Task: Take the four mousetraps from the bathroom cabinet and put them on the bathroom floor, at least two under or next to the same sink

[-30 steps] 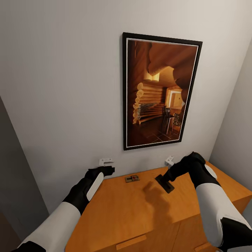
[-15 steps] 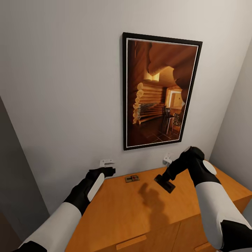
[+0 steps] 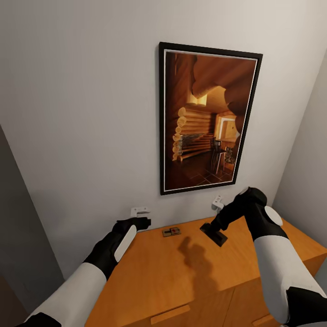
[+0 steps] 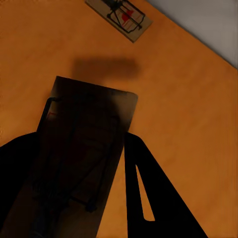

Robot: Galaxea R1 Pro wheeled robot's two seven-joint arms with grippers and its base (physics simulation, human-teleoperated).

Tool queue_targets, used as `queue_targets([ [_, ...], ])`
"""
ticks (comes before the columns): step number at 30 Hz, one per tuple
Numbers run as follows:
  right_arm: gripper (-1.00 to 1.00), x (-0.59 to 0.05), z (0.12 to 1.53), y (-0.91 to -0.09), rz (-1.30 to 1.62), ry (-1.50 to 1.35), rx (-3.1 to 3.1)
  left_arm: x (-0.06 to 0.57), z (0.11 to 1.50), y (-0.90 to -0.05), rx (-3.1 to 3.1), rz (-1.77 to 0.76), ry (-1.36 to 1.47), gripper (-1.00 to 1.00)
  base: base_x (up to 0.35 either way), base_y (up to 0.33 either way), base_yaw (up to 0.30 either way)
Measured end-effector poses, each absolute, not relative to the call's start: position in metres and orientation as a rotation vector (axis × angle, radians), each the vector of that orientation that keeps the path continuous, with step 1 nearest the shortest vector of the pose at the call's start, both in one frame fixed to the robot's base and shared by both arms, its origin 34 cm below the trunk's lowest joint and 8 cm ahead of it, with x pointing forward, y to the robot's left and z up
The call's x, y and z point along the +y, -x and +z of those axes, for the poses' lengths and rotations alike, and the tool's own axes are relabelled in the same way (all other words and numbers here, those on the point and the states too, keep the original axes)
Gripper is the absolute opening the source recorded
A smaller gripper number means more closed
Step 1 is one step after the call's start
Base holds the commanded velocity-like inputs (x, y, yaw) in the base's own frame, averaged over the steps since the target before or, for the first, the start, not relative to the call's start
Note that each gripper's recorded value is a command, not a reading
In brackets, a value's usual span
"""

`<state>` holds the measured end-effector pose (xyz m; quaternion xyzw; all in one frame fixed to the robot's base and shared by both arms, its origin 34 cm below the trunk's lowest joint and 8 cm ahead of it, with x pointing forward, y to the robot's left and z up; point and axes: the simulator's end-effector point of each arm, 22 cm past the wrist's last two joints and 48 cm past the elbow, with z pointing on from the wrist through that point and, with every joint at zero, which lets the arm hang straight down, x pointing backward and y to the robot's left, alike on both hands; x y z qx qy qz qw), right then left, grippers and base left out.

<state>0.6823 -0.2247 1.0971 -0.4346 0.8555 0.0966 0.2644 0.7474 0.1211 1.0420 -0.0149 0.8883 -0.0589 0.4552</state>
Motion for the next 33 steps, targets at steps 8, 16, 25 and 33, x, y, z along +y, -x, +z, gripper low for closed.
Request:
queue_targets([
  [8,-1.00,-0.2206,1.0952,-0.6815,0.272,1.183,2.309,0.1202,1.0426,-0.7477,2.189,-0.149,0.035,1.00,0.000,0.000,0.000],
  [16,-1.00,-0.2202,1.0940,-0.6811,0.276,1.187,2.309,0.1189,1.0426,-0.7474,2.189,-0.152,0.034,1.00,0.000,0.000,0.000],
  [25,-1.00,-0.2195,1.0924,-0.6803,0.284,1.184,2.315,0.1188,1.0426,-0.7474,2.190,-0.152,0.034,1.00,0.000,0.000,0.000],
  [33,-1.00,-0.2194,1.0923,-0.6802,0.285,1.182,2.317,0.1194,1.0422,-0.7473,2.190,-0.151,0.034,1.00,0.000,0.000,0.000],
])
